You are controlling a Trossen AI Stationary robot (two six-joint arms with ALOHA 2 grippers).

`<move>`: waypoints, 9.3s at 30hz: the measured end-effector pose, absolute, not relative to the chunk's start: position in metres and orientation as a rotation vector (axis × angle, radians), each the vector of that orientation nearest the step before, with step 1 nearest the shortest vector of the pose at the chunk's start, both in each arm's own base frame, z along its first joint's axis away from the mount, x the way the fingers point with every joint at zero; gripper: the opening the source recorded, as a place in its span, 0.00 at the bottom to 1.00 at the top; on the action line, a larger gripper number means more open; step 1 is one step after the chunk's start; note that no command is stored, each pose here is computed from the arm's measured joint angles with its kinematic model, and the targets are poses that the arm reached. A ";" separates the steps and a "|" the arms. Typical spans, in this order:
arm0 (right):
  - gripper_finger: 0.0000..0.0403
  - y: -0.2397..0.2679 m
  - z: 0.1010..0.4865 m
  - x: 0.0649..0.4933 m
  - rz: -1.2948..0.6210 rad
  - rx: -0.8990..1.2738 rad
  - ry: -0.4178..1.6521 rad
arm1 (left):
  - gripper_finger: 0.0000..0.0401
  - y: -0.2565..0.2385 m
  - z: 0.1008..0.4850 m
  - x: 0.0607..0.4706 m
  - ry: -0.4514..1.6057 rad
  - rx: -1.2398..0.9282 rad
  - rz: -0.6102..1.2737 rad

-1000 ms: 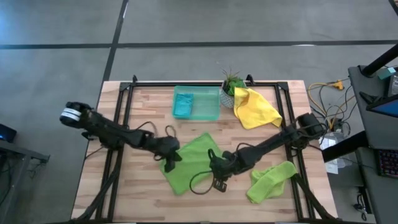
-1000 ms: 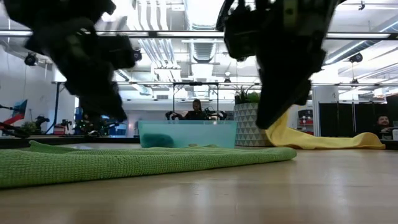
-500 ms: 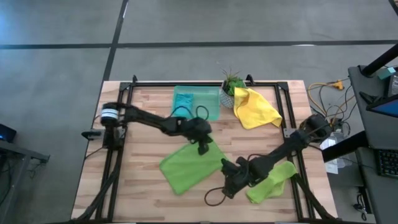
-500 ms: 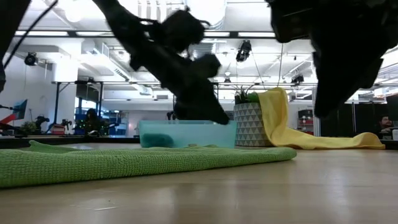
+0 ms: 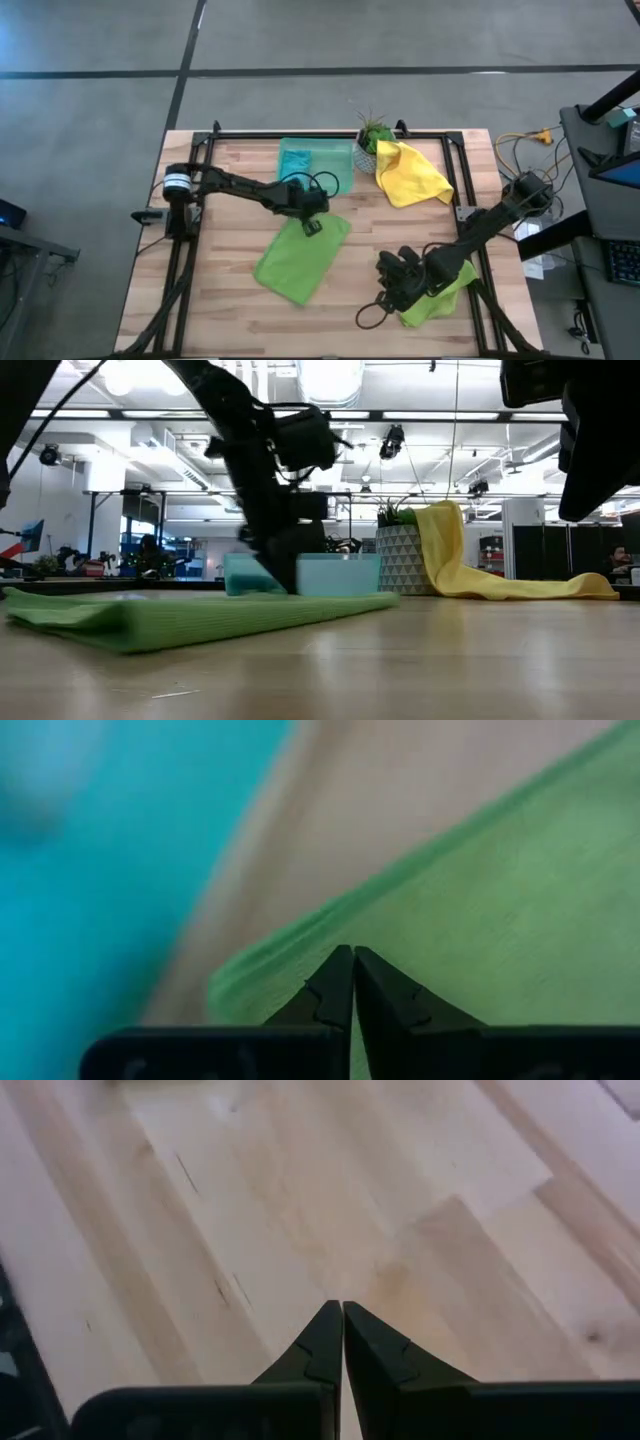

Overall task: Fold microfiber towels
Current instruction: Fold the green microfiber towel

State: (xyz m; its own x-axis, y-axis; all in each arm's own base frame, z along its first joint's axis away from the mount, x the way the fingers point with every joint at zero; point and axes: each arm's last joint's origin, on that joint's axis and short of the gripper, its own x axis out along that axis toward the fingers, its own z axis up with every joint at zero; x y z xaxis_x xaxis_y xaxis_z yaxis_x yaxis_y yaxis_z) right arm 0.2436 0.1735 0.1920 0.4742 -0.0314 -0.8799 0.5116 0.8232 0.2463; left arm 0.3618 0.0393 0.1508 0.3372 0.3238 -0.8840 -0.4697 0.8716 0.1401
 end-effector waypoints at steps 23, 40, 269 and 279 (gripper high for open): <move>0.02 0.133 0.221 0.285 -0.131 0.438 0.627 | 0.00 -0.011 0.194 0.239 1.440 -0.198 0.333; 0.02 0.129 0.221 0.287 -0.138 0.434 0.622 | 0.00 -0.108 0.136 0.223 1.344 -0.372 0.114; 0.31 0.281 0.118 0.423 -0.070 -0.489 0.707 | 0.00 -0.103 0.162 0.163 0.233 -0.697 -0.016; 0.44 0.269 0.106 0.434 -0.104 -0.480 0.713 | 0.00 -0.104 0.162 0.163 0.232 -0.722 -0.015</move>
